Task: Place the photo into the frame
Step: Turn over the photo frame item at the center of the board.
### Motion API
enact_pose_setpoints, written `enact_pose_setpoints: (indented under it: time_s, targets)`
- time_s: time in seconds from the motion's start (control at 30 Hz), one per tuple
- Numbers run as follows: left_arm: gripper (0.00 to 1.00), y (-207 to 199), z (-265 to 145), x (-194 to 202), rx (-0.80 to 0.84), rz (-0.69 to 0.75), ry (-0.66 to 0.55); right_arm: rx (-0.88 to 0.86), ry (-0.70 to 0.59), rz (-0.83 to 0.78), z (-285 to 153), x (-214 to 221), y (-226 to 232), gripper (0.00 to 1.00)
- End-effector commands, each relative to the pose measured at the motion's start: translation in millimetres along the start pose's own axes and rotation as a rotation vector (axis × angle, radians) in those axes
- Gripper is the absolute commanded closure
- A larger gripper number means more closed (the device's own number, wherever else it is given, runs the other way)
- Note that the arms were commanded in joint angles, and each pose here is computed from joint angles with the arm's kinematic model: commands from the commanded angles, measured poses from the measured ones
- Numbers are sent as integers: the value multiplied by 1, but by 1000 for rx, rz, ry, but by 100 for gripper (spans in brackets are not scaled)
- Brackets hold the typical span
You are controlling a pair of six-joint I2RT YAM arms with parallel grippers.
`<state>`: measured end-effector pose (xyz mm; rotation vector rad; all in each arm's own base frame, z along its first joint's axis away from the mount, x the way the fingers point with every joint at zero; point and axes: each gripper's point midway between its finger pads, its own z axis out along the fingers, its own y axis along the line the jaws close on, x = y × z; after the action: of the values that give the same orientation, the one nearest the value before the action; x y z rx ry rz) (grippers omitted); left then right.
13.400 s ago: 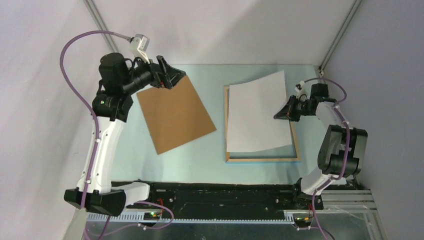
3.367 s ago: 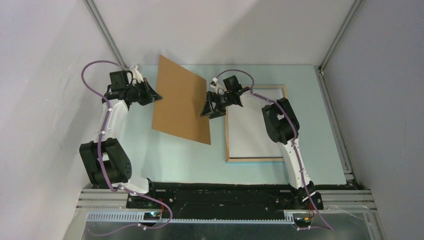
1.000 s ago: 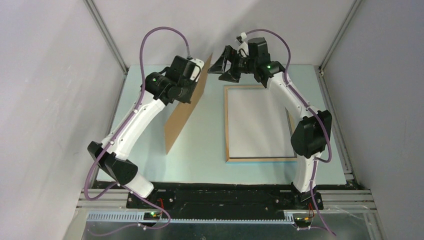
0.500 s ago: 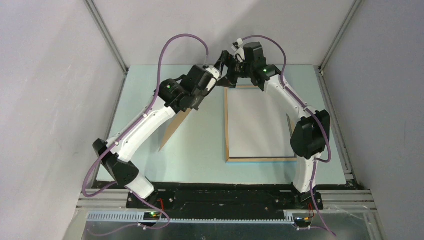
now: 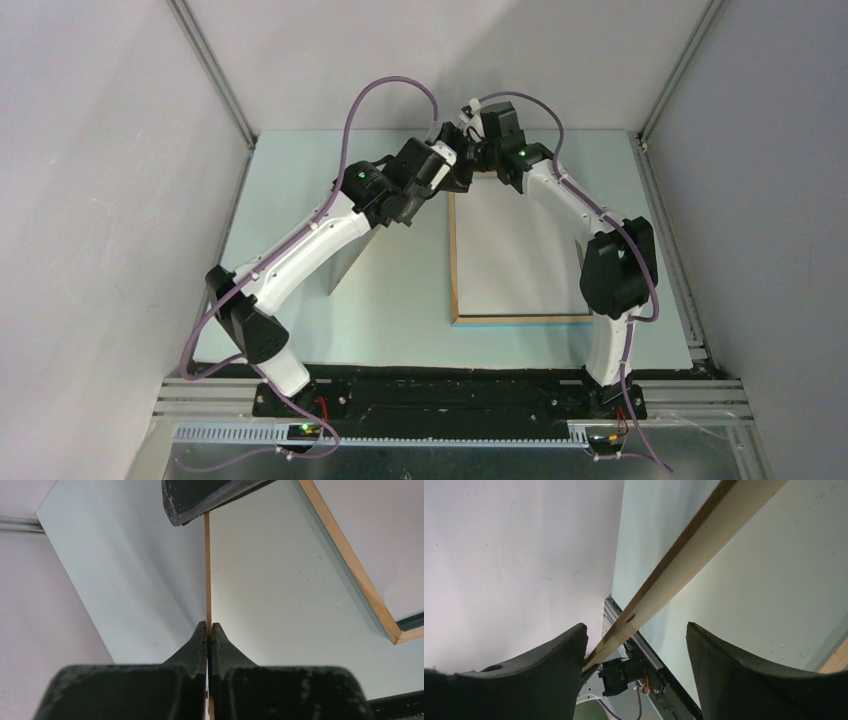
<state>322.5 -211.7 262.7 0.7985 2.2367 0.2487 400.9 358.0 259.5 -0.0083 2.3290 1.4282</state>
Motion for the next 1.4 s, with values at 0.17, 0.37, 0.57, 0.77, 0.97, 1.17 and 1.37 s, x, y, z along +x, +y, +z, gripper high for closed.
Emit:
enact_pose_setpoints:
  time_s: [0.17, 0.37, 0.57, 0.77, 0.97, 1.17, 1.37]
  targets:
    - [88, -14, -1, -15, 36, -17, -43, -22, -39, -49, -8, 1, 16, 33]
    - [73, -23, 1, -18, 55, -7, -43, -15, -45, -52, -7, 0, 14, 40]
    - [59, -31, 0, -22, 68, 5, -51, 2, -47, -53, -7, -1, 8, 45]
    - [42, -34, -6, -24, 89, -1, -67, 42, -63, -49, -6, -3, -10, 57]
    - [24, -37, -20, -26, 148, -12, -100, 92, -69, -38, -1, -5, -34, 79]
    - [9, -29, -41, -21, 172, -3, -145, 129, -92, -16, -5, -14, -58, 93]
    - [1, -12, -60, -11, 148, 12, -198, 131, -127, -8, -21, -21, -71, 100]
